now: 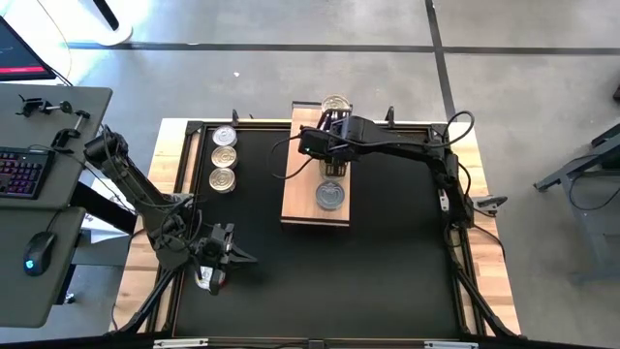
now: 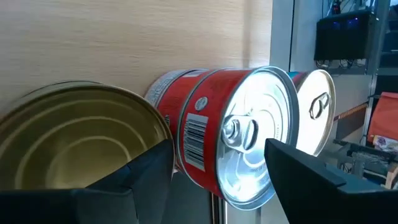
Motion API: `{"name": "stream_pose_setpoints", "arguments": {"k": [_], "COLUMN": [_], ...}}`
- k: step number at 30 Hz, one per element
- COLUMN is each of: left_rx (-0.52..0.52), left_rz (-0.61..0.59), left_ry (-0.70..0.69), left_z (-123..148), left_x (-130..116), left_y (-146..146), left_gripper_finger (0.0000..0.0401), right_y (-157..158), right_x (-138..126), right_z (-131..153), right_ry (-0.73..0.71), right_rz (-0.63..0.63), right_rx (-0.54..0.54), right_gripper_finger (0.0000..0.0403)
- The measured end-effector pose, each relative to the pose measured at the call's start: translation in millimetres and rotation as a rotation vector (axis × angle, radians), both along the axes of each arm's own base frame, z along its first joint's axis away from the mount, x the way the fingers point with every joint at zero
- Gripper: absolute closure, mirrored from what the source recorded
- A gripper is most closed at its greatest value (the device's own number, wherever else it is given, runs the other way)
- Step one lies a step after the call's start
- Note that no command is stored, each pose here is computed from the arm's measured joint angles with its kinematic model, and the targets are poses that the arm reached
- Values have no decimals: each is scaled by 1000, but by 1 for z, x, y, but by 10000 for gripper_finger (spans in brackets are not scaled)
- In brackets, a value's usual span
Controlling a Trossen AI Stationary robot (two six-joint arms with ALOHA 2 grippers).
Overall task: Stack canned seafood by type on shelf
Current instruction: Stack the red tuna can on top of the red tuna can on the shelf
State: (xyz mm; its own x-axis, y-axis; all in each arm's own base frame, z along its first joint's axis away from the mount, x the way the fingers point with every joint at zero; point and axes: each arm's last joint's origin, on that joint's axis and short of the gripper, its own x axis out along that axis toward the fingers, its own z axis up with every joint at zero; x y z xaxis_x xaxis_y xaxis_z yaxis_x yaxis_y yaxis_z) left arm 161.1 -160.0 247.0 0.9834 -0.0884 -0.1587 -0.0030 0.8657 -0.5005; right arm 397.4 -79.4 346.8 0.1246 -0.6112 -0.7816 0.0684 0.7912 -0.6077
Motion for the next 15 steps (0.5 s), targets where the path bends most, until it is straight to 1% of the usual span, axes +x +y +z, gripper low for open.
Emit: {"name": "stream_pose_setpoints", "arguments": {"k": [5,8,13,15], "left_rx": [-18,-19,-18,-19], "left_rz": [3,3,4,23], "left_ry": [2,1,1,-3], "left_z": [0,0,0,0], "left_x": [0,0,0,0], "left_y": [0,0,0,1], "left_gripper_finger": [401,401,401,401], "right_y": [1,2,5,7], "right_x": [0,-1,-4,-9], "right_z": [1,7,27,34], "right_ry": [5,-10,-104,-144], "right_rz": [8,11,-13,-31], "right_rx": [-1,-8,-17,-18], "right_gripper_finger": [158,158,159,159]}}
